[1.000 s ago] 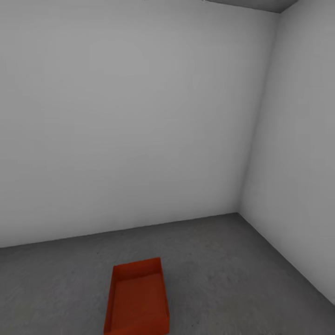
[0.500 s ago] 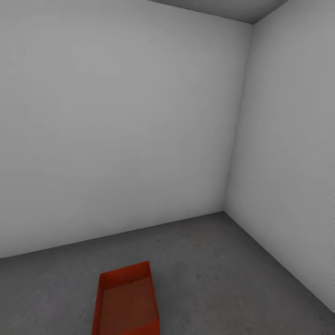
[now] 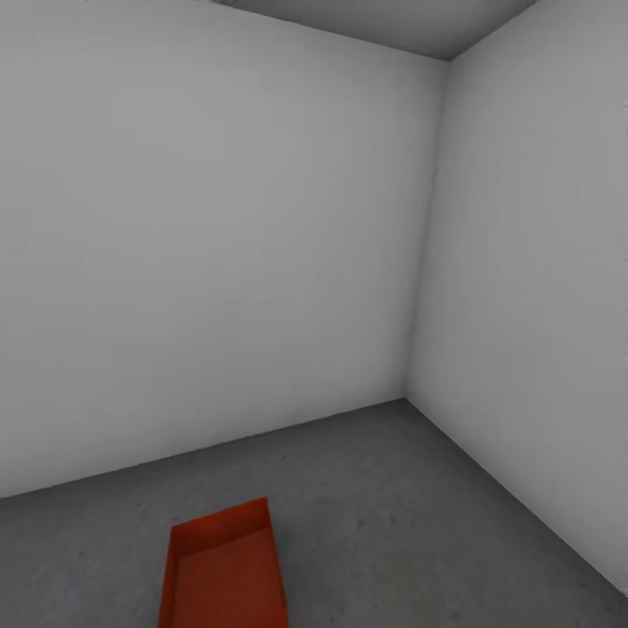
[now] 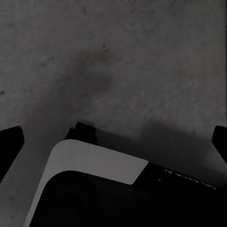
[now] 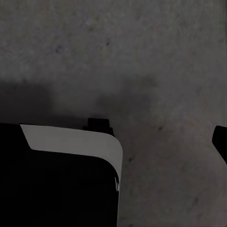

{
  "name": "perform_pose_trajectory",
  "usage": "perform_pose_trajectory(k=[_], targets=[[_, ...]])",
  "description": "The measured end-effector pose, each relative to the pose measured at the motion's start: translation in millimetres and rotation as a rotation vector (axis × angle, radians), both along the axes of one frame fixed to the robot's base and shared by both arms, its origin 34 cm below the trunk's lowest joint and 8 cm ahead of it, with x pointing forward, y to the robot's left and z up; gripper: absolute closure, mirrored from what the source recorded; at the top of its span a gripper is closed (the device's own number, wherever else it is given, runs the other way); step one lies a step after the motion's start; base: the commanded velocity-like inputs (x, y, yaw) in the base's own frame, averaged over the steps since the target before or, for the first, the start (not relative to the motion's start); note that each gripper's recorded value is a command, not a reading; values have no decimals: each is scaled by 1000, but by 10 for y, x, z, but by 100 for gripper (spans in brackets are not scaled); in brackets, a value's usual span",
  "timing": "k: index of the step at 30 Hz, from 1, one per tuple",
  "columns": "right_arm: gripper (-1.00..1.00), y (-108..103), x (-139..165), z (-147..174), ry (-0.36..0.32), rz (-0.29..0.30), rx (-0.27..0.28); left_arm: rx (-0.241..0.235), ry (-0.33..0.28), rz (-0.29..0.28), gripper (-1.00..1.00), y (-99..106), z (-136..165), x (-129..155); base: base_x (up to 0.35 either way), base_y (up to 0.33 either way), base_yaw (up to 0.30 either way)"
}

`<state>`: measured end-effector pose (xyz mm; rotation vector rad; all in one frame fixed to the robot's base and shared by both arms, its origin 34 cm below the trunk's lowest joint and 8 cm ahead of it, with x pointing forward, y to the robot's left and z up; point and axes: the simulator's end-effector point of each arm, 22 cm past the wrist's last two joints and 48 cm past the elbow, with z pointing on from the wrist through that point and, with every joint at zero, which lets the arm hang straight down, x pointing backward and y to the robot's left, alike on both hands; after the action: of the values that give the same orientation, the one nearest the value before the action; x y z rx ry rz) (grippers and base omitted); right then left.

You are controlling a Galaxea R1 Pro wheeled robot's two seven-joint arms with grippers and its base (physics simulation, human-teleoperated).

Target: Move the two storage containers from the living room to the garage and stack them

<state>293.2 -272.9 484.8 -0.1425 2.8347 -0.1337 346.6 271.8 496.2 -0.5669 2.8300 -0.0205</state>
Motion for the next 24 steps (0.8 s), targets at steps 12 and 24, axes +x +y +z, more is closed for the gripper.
perform_pose_trajectory(k=[12,24], targets=[[-100,-12,49,21,-13,0,-1,-3,-13,-4,-100,-8,28,47,0,0,-167],[-100,-45,53,24,-15,-4,-5,-2,-15,-2,-100,-4,32,54,0,0,-277]])
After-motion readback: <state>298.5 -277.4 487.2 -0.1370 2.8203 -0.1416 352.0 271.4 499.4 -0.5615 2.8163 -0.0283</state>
